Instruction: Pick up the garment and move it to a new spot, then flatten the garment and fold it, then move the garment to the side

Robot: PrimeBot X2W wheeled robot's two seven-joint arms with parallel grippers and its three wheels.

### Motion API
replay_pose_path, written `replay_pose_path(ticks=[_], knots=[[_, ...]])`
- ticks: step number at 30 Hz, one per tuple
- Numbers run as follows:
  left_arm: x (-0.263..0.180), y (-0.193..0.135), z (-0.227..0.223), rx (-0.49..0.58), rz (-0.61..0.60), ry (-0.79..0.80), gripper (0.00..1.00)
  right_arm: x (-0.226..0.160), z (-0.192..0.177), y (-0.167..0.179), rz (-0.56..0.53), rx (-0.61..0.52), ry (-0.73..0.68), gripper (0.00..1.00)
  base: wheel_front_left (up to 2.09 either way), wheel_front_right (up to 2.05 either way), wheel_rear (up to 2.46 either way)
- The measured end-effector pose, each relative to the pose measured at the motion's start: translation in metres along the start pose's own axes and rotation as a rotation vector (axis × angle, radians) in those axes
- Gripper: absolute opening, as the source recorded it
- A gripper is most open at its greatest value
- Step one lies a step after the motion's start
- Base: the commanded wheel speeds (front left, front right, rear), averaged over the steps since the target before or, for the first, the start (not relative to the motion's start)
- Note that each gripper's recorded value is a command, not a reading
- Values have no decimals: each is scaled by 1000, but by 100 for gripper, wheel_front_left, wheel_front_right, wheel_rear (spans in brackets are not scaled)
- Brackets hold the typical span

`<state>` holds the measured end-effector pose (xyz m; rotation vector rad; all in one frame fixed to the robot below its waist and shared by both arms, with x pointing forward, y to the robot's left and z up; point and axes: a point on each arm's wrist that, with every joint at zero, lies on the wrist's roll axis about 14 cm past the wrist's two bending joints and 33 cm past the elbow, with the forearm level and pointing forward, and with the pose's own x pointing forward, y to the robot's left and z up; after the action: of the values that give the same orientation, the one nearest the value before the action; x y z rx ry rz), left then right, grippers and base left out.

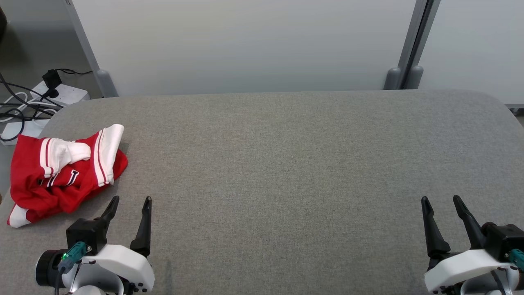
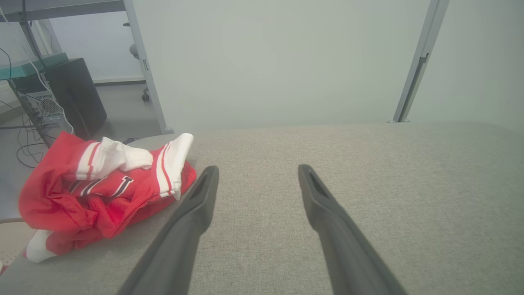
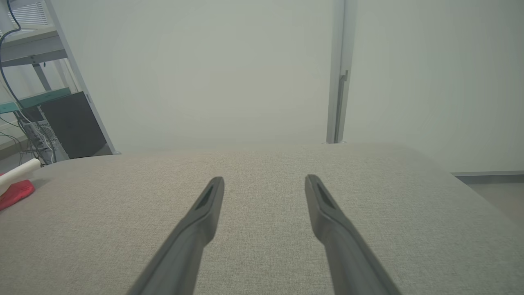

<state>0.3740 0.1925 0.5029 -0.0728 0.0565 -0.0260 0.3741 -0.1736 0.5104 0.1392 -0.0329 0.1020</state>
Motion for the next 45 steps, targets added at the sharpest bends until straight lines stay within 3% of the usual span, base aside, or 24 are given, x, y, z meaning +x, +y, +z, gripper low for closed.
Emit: replay_pose_path(ticks=[25,45], knots=[[-6,5,-1,-2,25,14,100,5,0,6,19,9,0,100,0,0,0],[-69,90,9,-23,309,-34,100,44,-17,119,342,18,46,100,0,0,0]])
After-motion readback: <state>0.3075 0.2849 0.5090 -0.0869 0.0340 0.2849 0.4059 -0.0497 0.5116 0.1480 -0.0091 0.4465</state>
